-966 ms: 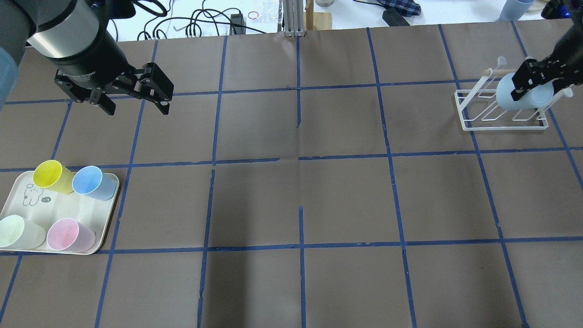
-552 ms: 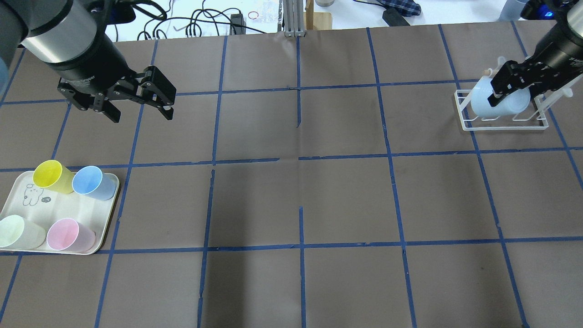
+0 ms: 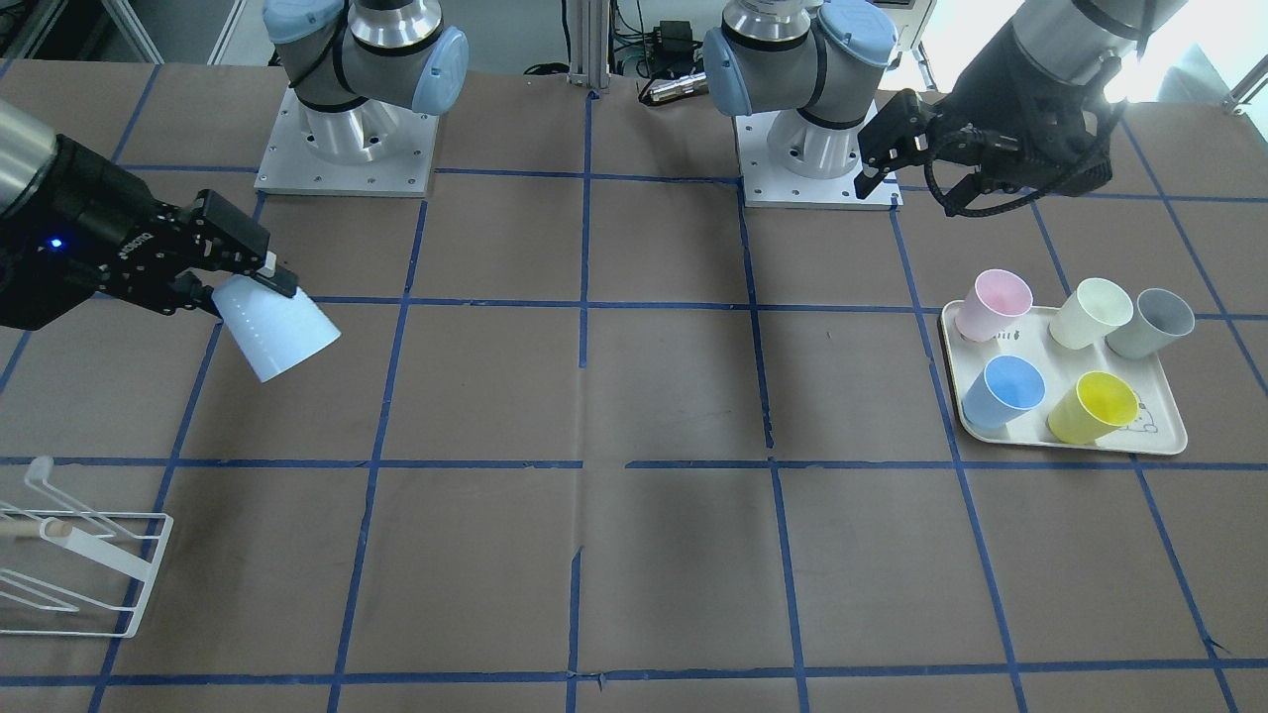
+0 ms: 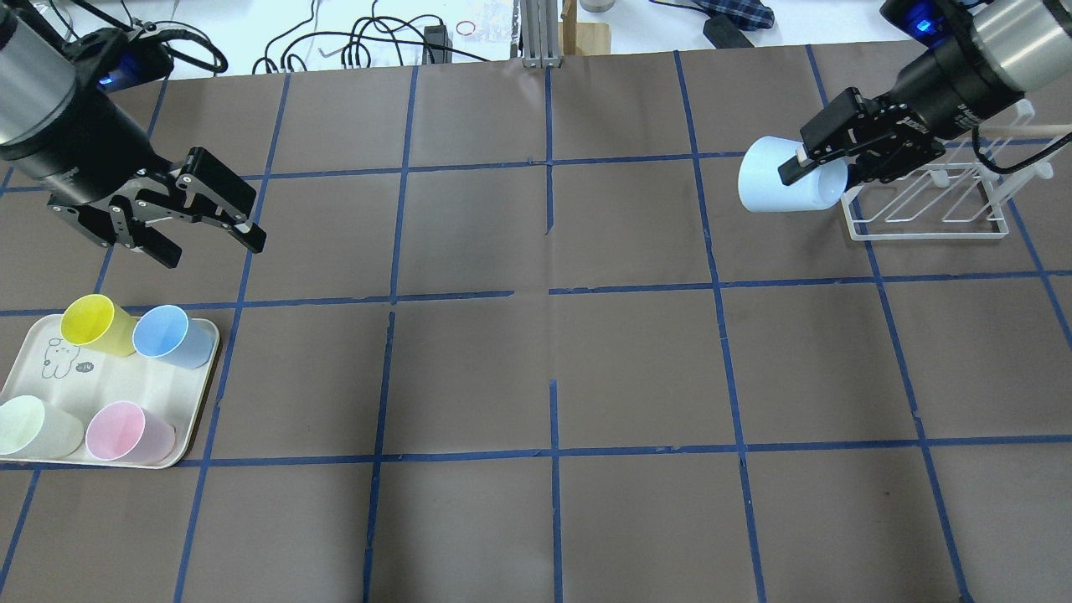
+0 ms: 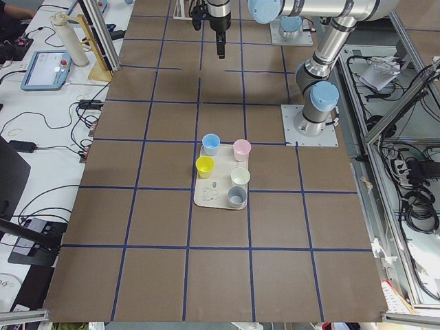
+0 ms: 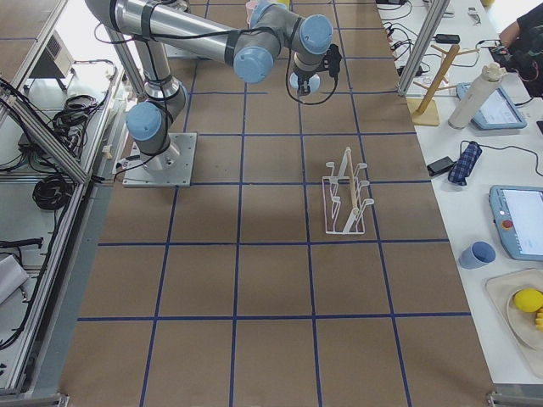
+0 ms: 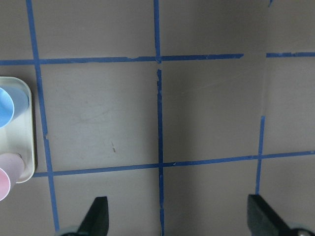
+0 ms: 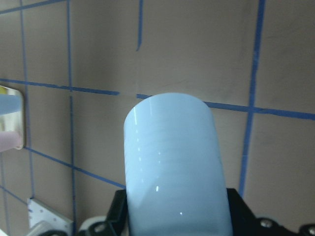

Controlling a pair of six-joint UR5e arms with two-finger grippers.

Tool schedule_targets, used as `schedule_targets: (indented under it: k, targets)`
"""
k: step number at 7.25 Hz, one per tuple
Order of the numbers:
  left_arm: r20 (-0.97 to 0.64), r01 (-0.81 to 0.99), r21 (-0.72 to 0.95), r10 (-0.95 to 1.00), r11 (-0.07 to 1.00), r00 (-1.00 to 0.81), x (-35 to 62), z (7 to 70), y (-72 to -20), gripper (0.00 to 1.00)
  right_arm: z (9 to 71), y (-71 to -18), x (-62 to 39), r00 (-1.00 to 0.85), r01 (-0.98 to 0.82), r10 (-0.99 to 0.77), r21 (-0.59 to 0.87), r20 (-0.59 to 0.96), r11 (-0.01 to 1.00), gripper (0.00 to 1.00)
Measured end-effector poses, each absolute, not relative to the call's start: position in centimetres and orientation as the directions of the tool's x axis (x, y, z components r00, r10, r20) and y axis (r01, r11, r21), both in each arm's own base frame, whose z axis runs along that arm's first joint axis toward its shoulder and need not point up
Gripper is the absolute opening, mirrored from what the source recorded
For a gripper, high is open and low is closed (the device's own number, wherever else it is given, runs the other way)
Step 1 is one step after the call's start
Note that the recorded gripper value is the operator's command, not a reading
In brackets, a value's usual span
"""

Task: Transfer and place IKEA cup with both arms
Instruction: 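Lift the cup toward the left gripper while the left arm rises to meet it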

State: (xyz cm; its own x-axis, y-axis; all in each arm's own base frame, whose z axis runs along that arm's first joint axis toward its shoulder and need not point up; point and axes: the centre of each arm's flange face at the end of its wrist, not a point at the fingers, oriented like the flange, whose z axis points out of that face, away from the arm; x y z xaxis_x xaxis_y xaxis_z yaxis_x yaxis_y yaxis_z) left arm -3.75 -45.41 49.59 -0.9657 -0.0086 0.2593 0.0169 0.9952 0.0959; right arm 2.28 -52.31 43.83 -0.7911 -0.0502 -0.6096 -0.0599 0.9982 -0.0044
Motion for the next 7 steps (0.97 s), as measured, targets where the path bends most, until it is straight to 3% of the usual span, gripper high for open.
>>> schedule_targets:
  k: [3, 5, 7]
  targets:
    - [0.577, -0.092, 0.104, -0.135, 0.99, -0.805, -1.2, 44.8, -46.4, 1.0, 44.4, -52.2, 5.5, -0.527, 0.048, 0.076, 0.06, -0.846, 0.997, 0.44]
    - [0.789, -0.196, 0.15, -0.237, 0.969, -0.567, -1.9, 41.6, -47.1, 1.0, 45.0, -51.8, 7.8, -0.345, 0.096, 0.179, 0.155, -0.921, 0.983, 0.44]
    - [0.904, -0.252, 0.232, -0.304, 0.94, -0.302, -4.6, 39.6, -48.5, 1.0, 44.9, -51.2, 9.0, -0.25, 0.11, 0.278, 0.258, -0.928, 0.96, 0.44]
